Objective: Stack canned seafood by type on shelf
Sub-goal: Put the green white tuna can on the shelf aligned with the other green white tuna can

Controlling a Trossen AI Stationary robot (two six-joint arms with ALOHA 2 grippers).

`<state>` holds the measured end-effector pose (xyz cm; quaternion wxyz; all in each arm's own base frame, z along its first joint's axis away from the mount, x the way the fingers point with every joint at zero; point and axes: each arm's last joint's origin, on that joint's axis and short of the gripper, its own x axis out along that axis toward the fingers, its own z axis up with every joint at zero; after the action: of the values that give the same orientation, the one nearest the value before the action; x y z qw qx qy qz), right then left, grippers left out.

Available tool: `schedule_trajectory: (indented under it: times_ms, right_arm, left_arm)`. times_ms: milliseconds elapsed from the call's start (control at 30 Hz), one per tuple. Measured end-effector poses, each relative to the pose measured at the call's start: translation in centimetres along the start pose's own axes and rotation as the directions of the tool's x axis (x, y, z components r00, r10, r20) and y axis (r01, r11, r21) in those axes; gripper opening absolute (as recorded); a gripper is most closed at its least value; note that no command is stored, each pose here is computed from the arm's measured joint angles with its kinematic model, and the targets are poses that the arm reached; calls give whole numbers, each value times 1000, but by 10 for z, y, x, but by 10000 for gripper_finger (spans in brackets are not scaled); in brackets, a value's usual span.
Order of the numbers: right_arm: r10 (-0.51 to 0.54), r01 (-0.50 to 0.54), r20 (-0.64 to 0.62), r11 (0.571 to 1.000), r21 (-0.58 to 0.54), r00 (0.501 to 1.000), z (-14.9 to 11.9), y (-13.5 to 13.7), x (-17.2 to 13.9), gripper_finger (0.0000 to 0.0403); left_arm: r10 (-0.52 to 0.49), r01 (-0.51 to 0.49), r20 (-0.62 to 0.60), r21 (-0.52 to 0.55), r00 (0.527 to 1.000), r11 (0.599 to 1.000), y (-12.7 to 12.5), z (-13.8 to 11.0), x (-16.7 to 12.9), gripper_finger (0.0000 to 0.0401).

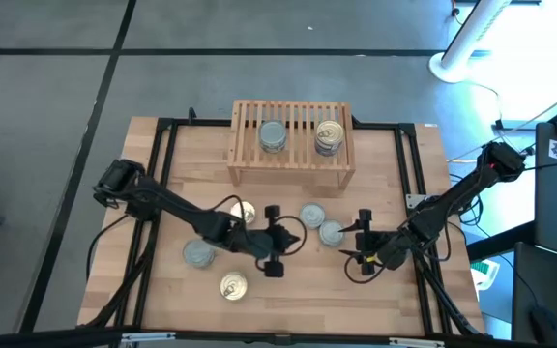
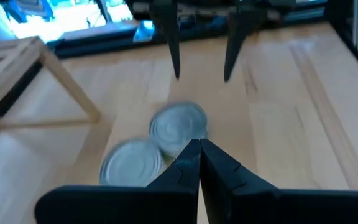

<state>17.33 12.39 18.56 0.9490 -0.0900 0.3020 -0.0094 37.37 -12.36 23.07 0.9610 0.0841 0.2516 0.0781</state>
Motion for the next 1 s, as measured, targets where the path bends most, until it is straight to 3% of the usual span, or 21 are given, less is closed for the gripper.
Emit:
schedule_trajectory:
  times_ms: [200,500,700,800,1000]
  right_arm:
    - [0,0,1,1000,0,1000,0,0,0,269]
    - [0,0,1,1000,1,1000,0,0,0,269]
    - [2,-2,0,1000,1,1000,0,0,0,269]
    - [2,-2,0,1000,1,1000,0,0,0,269]
    - [-7,7,3,1000,1,1000,0,0,0,269]
  left_arm:
    - [-31,32,27,-27,999,999,12,-3,23,4]
    - [31,-30,8,-70,999,997,39,-4,34,4]
    - [50,-49,5,-14,999,999,47,-4,37,6]
    - [51,-51,4,-11,999,999,48,-4,38,29]
    - [56,-56,1,35,998,998,50,-4,38,112]
